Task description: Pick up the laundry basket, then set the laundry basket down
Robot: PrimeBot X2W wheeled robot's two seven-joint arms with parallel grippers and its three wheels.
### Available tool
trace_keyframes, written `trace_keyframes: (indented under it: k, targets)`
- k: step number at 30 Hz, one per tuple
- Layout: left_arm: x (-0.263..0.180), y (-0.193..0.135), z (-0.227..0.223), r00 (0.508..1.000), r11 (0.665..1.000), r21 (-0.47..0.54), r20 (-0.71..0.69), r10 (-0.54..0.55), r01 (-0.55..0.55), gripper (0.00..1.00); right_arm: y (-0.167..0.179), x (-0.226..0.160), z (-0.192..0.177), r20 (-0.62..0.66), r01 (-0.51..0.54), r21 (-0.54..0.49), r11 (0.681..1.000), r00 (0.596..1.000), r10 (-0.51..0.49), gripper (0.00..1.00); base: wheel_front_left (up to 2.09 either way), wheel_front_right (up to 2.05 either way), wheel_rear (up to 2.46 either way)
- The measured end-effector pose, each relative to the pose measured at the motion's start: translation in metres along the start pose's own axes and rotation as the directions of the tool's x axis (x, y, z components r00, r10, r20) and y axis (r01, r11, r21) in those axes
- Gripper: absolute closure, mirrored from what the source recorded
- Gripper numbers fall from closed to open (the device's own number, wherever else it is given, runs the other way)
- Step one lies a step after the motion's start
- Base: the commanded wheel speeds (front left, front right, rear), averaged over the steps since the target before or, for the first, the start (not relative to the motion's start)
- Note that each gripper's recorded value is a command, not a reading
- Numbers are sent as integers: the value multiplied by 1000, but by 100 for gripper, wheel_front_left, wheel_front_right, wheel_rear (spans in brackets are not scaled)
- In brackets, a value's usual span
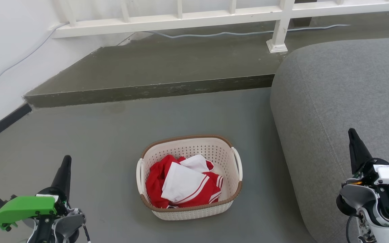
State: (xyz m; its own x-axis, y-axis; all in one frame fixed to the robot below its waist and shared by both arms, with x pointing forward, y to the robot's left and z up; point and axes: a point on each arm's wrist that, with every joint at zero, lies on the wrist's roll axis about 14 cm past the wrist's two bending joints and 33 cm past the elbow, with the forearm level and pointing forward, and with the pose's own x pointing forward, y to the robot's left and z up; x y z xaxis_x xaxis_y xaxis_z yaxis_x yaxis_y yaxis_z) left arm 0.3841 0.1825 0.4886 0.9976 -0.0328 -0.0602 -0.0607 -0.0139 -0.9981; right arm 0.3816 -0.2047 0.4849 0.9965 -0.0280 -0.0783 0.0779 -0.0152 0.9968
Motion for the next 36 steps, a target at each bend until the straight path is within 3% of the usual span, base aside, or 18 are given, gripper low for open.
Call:
trace_keyframes:
  k: [36]
  targets:
    - [0,0,0,1000,1000,0,1,0,0,100,1,0,0,1,-4,1,1000,1000,4,100,0,0,0]
